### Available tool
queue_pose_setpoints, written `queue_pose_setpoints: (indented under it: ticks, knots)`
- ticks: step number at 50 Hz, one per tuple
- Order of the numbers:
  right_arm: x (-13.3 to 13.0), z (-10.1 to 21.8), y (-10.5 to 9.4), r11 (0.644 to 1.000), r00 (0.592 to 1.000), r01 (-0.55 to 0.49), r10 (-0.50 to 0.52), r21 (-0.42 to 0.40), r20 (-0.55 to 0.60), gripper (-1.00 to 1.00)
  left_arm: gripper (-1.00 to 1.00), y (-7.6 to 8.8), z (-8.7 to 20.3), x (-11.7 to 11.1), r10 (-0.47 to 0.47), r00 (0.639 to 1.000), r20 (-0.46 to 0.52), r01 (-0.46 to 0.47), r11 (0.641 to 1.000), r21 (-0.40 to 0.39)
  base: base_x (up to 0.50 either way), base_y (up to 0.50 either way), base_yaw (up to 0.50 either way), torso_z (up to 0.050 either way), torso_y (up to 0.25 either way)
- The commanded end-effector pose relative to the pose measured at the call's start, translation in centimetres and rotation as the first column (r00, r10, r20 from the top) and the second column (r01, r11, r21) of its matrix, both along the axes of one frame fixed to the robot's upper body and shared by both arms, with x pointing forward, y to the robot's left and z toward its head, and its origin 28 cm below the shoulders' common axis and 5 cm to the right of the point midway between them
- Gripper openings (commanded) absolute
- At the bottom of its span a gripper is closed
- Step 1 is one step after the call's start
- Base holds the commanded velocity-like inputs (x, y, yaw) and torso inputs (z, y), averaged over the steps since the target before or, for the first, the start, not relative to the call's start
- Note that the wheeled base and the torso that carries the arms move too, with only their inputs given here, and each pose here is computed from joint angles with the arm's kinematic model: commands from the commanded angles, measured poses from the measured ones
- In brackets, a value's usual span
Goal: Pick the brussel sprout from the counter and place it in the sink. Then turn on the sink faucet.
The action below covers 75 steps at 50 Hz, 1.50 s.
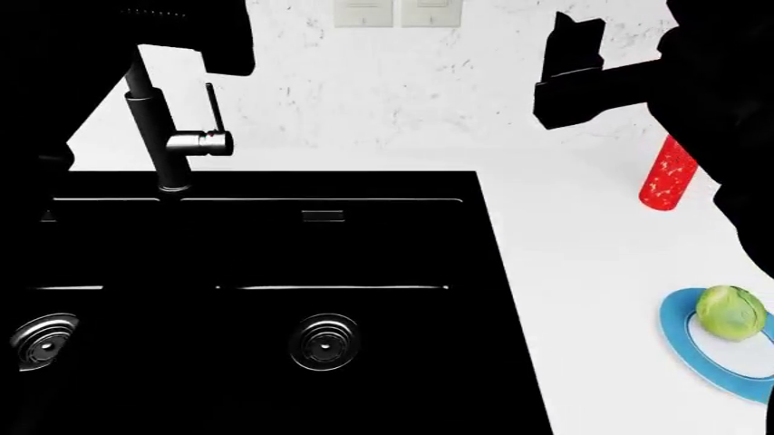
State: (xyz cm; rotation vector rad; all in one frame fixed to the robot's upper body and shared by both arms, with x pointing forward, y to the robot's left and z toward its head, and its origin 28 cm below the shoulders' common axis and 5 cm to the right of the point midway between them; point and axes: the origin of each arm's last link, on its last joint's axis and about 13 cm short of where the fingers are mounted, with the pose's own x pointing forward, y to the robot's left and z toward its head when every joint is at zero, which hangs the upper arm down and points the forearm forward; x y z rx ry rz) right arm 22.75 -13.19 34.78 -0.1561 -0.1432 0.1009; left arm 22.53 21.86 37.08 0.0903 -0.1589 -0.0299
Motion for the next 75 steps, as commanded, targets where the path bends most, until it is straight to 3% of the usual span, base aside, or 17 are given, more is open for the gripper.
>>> queue_pose_setpoints:
  ticks: [1,5,8,11,12,13,14,15,17,23,27,36,52,75]
  knots:
    - [-1.3,0.3,-2.2,0.996,0.998,0.051,-0.053,-0.068,-0.030,1.00,1.00,0.2,-0.1,0.5,0.015,1.000,-0.006,-0.015,1.000,-0.003,0.00,0.00,0.00,0.000,0.000]
    - [-2.4,-0.8,-4.4,0.993,0.990,0.088,-0.095,-0.075,-0.104,1.00,1.00,0.1,-0.1,0.8,0.021,1.000,-0.005,-0.021,1.000,-0.007,0.00,0.00,0.00,0.000,0.000]
    - [-3.3,-1.5,-5.9,0.993,0.988,0.106,-0.100,0.042,-0.118,1.00,1.00,-0.1,-0.3,0.9,0.018,1.000,-0.009,-0.019,1.000,-0.009,0.00,0.00,0.00,0.000,0.000]
    - [-4.1,-1.6,-6.7,0.996,0.991,0.092,-0.090,0.012,-0.100,1.00,1.00,-0.1,-0.4,1.0,0.018,1.000,-0.014,-0.018,1.000,-0.006,0.00,0.00,0.00,0.000,0.000]
    - [-4.2,-1.6,-7.1,0.991,0.990,0.126,-0.123,0.034,-0.075,1.00,1.00,-0.1,-0.5,1.1,0.019,1.000,-0.015,-0.019,1.000,-0.009,0.00,0.00,0.00,0.000,0.000]
    - [-4.2,-1.6,-7.4,0.969,0.981,0.192,-0.184,0.153,-0.066,1.00,1.00,0.0,-0.5,1.2,0.019,1.000,-0.016,-0.019,1.000,-0.011,0.00,0.00,0.00,0.000,0.000]
    - [-4.4,-1.7,-7.8,0.985,0.984,0.142,-0.129,0.100,-0.119,1.00,1.00,0.0,-0.6,1.2,0.021,1.000,-0.018,-0.021,1.000,-0.012,0.00,0.00,0.00,0.000,0.000]
    - [-4.6,-1.7,-8.2,0.982,0.973,0.138,-0.111,0.126,-0.203,1.00,1.00,0.0,-0.6,1.3,0.021,1.000,-0.020,-0.021,1.000,-0.010,0.00,0.00,0.00,0.000,0.000]
    - [-4.8,-1.6,-8.5,0.985,0.972,0.114,-0.084,0.130,-0.219,1.00,1.00,0.0,-0.8,1.3,0.023,0.999,-0.022,-0.023,1.000,-0.003,0.00,0.00,0.00,0.000,0.000]
    - [-5.0,-3.3,-9.5,0.989,0.945,0.147,-0.132,0.026,-0.300,1.00,1.00,-0.1,-0.8,1.4,0.019,0.999,-0.031,-0.020,1.000,-0.013,0.00,0.00,0.00,0.000,0.000]
    - [-5.0,-4.2,-10.1,0.986,0.929,0.166,-0.153,0.010,-0.337,1.00,1.00,-0.1,-0.9,1.4,0.016,0.999,-0.032,-0.016,1.000,-0.012,0.00,0.00,0.00,0.000,0.000]
    - [-4.9,-4.7,-10.8,0.977,0.910,0.212,-0.196,0.003,-0.366,1.00,1.00,0.0,-1.2,1.5,0.020,0.999,-0.036,-0.020,1.000,-0.012,0.00,0.00,0.00,0.000,0.000]
    - [-3.9,-5.8,-12.3,0.964,0.911,0.267,-0.250,0.010,-0.327,1.00,1.00,-0.2,-1.4,1.5,0.014,0.999,-0.038,-0.015,1.000,-0.012,0.00,0.00,0.00,0.000,0.000]
    - [-1.4,-9.3,-12.9,0.966,0.915,0.258,-0.239,0.016,-0.324,1.00,1.00,-0.1,-1.8,2.0,0.010,0.999,-0.051,-0.011,1.000,-0.018,0.00,0.00,0.00,0.000,0.000]
